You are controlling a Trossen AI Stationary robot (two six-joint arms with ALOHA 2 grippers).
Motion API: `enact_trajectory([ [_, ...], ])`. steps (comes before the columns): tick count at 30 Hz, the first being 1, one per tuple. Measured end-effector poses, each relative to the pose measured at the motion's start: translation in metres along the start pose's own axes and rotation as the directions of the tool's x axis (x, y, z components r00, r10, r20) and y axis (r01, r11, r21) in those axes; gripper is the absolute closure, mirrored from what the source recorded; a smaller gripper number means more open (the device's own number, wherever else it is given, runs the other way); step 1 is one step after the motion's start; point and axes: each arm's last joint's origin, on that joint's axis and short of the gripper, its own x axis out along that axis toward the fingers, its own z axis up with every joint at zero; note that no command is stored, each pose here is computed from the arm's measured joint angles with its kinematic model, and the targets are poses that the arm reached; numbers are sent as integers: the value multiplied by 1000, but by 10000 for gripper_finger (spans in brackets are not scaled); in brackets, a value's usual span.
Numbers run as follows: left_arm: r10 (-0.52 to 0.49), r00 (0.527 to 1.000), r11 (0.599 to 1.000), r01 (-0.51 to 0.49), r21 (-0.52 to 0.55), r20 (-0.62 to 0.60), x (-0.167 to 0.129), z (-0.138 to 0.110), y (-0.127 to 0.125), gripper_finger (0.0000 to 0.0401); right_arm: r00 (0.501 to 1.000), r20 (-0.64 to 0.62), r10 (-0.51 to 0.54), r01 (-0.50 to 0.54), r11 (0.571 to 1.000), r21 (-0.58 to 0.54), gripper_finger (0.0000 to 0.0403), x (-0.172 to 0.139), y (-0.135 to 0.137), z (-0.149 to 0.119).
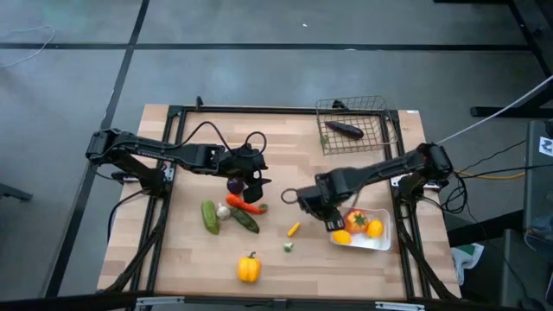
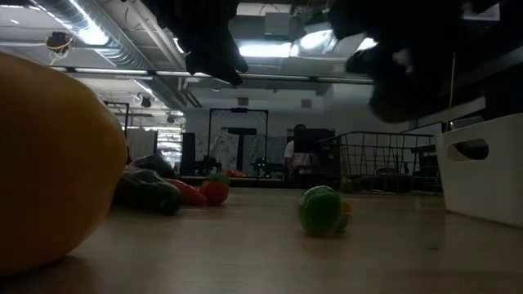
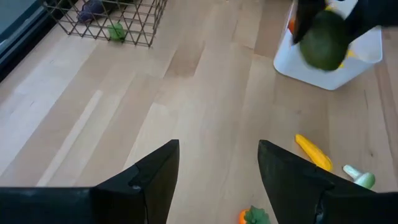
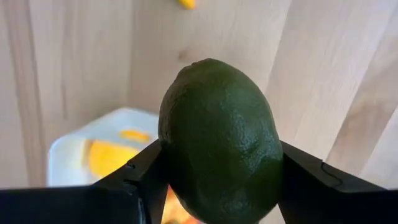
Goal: Sort produce into baskets
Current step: Put the green lime into the white bin
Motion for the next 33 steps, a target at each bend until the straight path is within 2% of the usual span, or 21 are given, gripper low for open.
enact_trajectory([
  [8, 0, 1000, 1000, 0, 0, 0, 0, 0, 0, 187, 997, -22, -74, 76, 992, 97, 175, -18, 36, -42],
  [13, 0, 1000, 1000, 0, 1, 1, 0, 0, 0, 187, 992, -75, -105, 119, 971, 206, 175, -8, 57, -82],
  [19, 0, 1000, 1000, 0, 0, 3, 0, 0, 0, 187, 987, -129, -92, 128, 943, 307, 175, 6, 80, -120],
  [25, -3, 1000, 1000, 3, -2, 15, 0, 1, 0, 187, 983, -148, -111, 146, 957, 252, 166, 16, 101, -139],
  [33, -3, 1000, 1000, 3, -2, 15, 0, 1, 0, 187, 984, -136, -112, 136, 972, 190, 142, 18, 113, -147],
])
